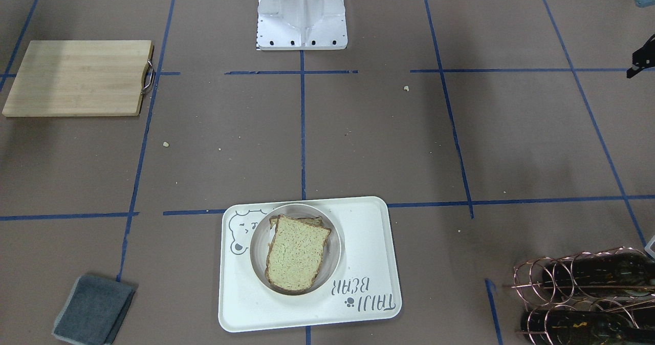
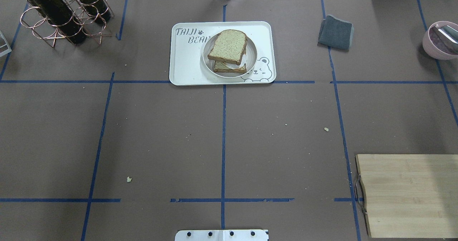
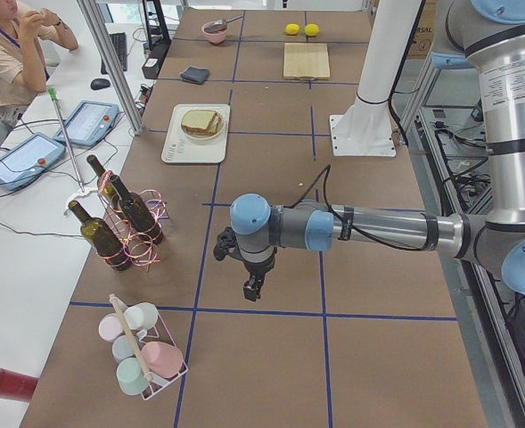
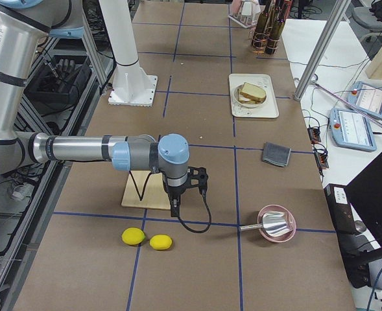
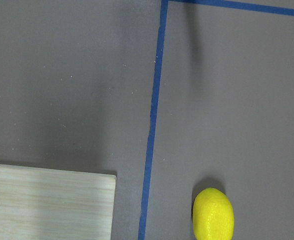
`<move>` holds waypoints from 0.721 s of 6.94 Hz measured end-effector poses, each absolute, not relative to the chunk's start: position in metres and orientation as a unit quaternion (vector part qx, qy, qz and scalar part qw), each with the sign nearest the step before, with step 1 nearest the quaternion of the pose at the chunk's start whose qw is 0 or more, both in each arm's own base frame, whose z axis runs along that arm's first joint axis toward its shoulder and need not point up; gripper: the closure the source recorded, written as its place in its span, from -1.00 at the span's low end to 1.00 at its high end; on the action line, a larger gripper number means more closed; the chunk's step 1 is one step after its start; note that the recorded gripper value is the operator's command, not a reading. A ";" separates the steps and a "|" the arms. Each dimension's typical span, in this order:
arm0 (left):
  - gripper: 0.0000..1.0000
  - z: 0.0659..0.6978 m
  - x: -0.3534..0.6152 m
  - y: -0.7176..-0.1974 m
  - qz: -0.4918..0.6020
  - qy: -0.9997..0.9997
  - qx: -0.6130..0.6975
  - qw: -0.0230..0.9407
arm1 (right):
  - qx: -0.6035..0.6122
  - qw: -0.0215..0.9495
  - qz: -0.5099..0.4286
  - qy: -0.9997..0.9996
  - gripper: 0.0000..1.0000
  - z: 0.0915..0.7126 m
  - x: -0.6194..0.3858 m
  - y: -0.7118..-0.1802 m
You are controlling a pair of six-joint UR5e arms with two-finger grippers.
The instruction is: Make sandwich and place on tray
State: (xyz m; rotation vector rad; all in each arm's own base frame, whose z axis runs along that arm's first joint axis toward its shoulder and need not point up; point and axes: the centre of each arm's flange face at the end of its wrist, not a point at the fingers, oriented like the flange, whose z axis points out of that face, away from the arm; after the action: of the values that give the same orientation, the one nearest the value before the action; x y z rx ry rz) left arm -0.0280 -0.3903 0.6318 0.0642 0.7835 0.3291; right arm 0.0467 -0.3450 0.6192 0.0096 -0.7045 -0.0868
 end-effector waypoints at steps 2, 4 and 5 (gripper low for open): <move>-1.00 0.650 -0.071 -0.361 0.109 0.380 0.029 0.918 | 0.004 0.938 -0.044 -0.345 -1.00 0.621 0.046 -0.343; -1.00 0.651 -0.081 -0.359 0.098 0.375 0.034 0.921 | 0.002 0.937 -0.050 -0.346 -1.00 0.626 0.046 -0.338; -1.00 0.649 -0.082 -0.360 0.099 0.373 0.037 0.922 | 0.001 0.936 -0.053 -0.347 -1.00 0.627 0.047 -0.337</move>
State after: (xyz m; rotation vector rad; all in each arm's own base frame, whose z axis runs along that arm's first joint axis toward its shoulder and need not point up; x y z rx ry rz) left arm -0.0820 -0.3605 0.6488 0.0767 0.7670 0.2025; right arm 0.0465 -0.3369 0.6273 0.0027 -0.7087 -0.1082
